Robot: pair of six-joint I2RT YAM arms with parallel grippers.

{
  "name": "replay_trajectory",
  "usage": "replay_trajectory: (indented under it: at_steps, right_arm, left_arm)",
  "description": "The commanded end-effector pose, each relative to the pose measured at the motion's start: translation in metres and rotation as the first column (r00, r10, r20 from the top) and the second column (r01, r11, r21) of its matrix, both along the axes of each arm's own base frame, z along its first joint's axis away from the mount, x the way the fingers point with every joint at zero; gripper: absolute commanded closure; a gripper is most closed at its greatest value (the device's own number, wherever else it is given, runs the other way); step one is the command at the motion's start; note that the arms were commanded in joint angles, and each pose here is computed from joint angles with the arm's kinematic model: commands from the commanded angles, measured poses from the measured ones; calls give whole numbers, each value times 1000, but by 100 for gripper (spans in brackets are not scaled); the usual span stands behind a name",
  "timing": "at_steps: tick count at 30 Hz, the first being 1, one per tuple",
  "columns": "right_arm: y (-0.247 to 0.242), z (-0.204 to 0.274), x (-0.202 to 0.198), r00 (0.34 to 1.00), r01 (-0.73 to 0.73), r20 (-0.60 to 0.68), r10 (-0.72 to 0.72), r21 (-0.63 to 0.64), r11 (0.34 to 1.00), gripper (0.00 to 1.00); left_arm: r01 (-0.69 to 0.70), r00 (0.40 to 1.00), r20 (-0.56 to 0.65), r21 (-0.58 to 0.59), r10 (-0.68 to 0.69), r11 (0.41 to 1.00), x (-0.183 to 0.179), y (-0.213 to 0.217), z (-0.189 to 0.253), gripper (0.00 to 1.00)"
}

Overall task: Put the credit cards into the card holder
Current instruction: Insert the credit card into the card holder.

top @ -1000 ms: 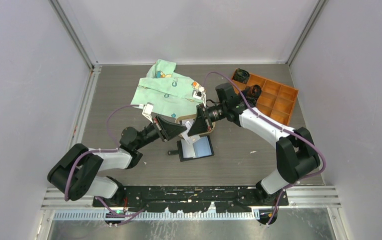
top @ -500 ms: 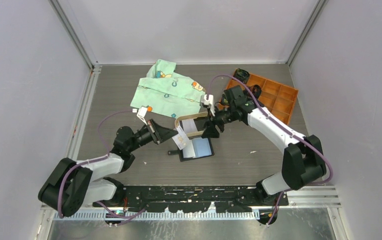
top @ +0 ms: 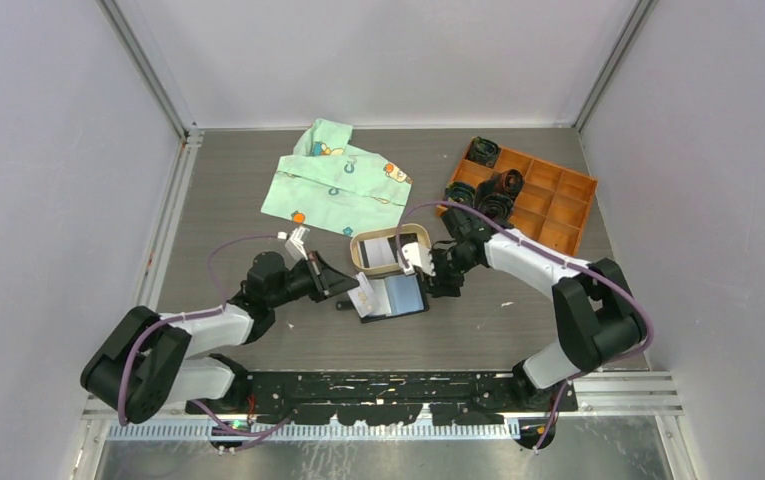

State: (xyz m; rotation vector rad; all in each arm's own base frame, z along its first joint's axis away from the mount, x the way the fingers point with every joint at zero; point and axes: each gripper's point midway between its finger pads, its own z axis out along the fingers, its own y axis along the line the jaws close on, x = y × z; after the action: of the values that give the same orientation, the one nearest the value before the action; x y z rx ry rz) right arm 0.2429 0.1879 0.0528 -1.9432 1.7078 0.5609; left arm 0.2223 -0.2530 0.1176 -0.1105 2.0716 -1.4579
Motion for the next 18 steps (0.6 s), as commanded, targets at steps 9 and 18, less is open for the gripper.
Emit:
replay_trajectory:
  at_steps: [9, 18]
  right_arm:
    - [11, -34, 10, 986, -121, 95, 139, -172, 978, 42]
    - [31, -44, -13, 968, -232, 57, 246, -185, 955, 43]
  left_arm:
    - [-90, 996, 16, 18, 90, 996, 19, -13, -7, 100]
    - [-84, 996, -26, 31, 85, 996, 24, -18, -27, 100]
